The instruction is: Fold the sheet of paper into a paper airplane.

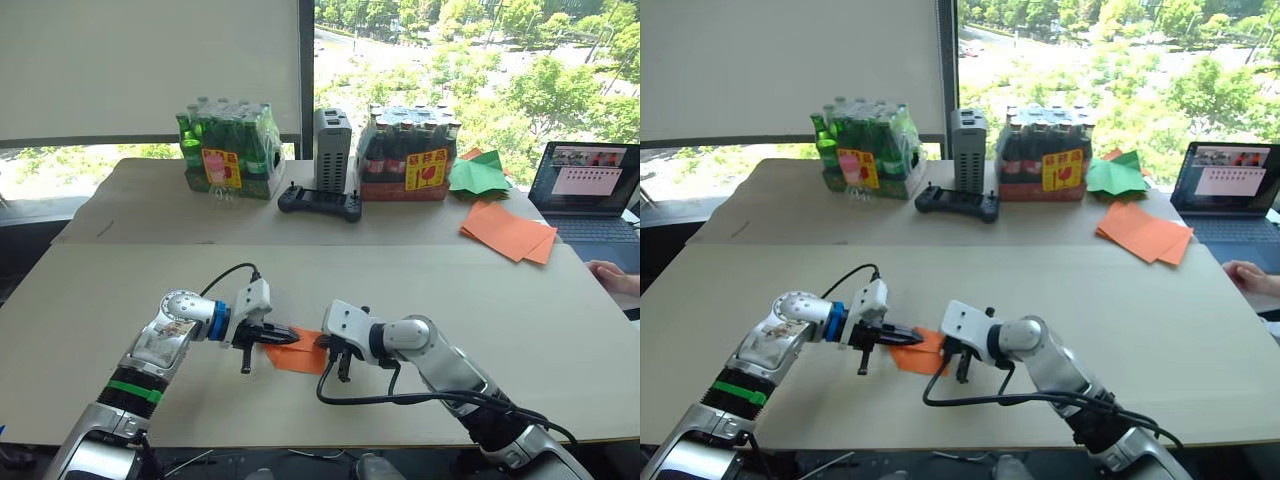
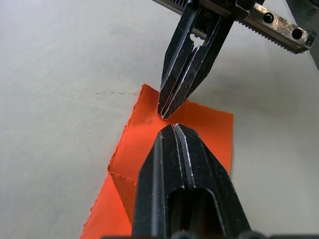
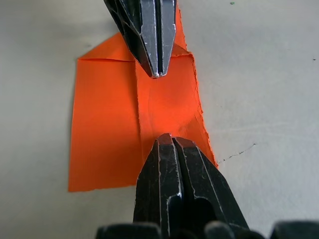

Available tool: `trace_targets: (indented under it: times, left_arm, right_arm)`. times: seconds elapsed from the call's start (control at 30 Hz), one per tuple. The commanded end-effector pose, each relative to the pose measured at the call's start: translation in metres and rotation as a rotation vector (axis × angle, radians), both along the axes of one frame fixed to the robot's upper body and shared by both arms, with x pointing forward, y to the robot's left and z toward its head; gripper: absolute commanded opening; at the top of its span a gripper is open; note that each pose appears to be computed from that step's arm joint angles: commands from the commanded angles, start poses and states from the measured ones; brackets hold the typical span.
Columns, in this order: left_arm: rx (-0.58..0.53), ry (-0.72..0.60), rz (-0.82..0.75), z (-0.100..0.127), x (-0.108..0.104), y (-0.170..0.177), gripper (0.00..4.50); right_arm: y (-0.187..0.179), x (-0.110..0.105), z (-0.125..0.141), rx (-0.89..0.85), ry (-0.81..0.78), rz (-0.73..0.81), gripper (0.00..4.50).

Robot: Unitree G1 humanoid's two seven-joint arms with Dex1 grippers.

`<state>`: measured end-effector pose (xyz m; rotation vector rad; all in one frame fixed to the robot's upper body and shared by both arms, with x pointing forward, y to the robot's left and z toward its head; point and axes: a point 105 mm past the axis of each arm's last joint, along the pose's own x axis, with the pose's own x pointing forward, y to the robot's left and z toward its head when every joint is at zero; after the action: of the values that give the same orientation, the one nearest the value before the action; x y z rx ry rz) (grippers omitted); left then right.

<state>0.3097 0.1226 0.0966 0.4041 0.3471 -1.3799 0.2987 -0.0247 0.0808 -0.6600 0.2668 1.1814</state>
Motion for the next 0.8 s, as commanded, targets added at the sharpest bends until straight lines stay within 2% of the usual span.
trace_targets:
  times: [0.03,0.2,0.37,0.8]
  left_arm:
    - [0.063,-0.035,0.002,-0.008,0.003,0.006,0.0]
    - [0.151,-0.062,0.003,-0.026,0.007,0.014,0.0]
    - [0.195,-0.04,-0.006,-0.038,0.003,0.023,0.0]
    - [0.224,0.003,0.039,-0.041,-0.005,0.052,0.0]
  right_arm:
    - [-0.005,-0.006,-0.024,-0.062,0.084,-0.019,0.05]
    - [-0.004,-0.008,-0.023,-0.06,0.088,-0.018,0.05]
    - [-0.005,-0.007,-0.023,-0.064,0.092,-0.027,0.05]
    - [-0.004,-0.005,-0.024,-0.07,0.096,-0.039,0.05]
